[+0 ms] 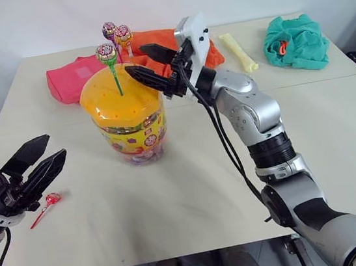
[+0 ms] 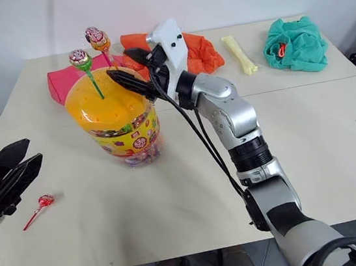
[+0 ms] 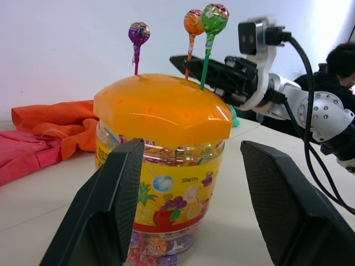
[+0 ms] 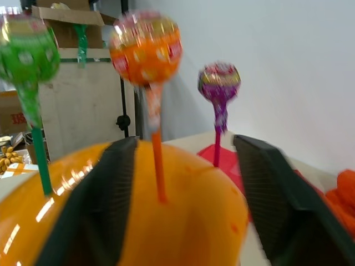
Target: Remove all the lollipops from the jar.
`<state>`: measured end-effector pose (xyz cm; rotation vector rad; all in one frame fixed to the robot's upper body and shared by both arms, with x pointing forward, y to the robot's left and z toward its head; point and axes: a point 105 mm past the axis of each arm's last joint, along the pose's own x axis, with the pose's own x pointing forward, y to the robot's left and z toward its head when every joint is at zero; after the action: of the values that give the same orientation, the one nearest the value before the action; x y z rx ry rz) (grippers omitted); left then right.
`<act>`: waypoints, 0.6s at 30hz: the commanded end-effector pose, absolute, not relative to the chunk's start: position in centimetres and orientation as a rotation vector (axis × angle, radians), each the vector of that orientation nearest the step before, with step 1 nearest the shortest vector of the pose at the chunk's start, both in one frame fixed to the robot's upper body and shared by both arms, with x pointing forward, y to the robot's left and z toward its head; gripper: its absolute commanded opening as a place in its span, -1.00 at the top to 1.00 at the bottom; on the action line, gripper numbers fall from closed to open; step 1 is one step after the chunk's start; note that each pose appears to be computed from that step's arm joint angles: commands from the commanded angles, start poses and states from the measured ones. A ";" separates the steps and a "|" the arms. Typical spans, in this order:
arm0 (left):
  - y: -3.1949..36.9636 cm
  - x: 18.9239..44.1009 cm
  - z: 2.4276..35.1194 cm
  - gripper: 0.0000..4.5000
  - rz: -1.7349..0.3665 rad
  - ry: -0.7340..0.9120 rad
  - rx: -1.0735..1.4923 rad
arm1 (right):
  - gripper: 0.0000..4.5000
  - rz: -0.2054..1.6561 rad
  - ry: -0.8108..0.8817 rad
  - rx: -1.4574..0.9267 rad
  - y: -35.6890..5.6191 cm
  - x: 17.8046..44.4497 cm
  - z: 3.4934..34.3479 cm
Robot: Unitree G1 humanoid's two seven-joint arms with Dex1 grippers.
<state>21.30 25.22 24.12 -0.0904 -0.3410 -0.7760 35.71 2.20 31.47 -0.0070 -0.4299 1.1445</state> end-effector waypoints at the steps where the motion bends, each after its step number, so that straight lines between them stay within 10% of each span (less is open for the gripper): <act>1: 24.7 20.7 25.0 -0.31 -0.795 -0.385 -0.065 | 0.27 1.180 -0.498 0.010 2.5 34.7 33.3; 6: 24.5 20.8 25.0 -0.31 -0.804 -0.394 -0.070 | 0.99 1.224 -0.587 0.089 1.9 33.9 34.8; 12: 24.6 21.4 24.7 -0.31 -0.806 -0.388 -0.045 | 0.99 1.186 -0.777 0.136 -2.4 33.6 38.0; 18: 23.8 21.5 22.9 -0.31 -0.886 -0.276 0.084 | 0.99 0.806 -0.177 -0.292 -14.3 40.4 29.9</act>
<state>21.70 24.01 23.24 0.0189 -0.3027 -0.8564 39.25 -12.50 32.95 -0.2321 -0.3438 0.8722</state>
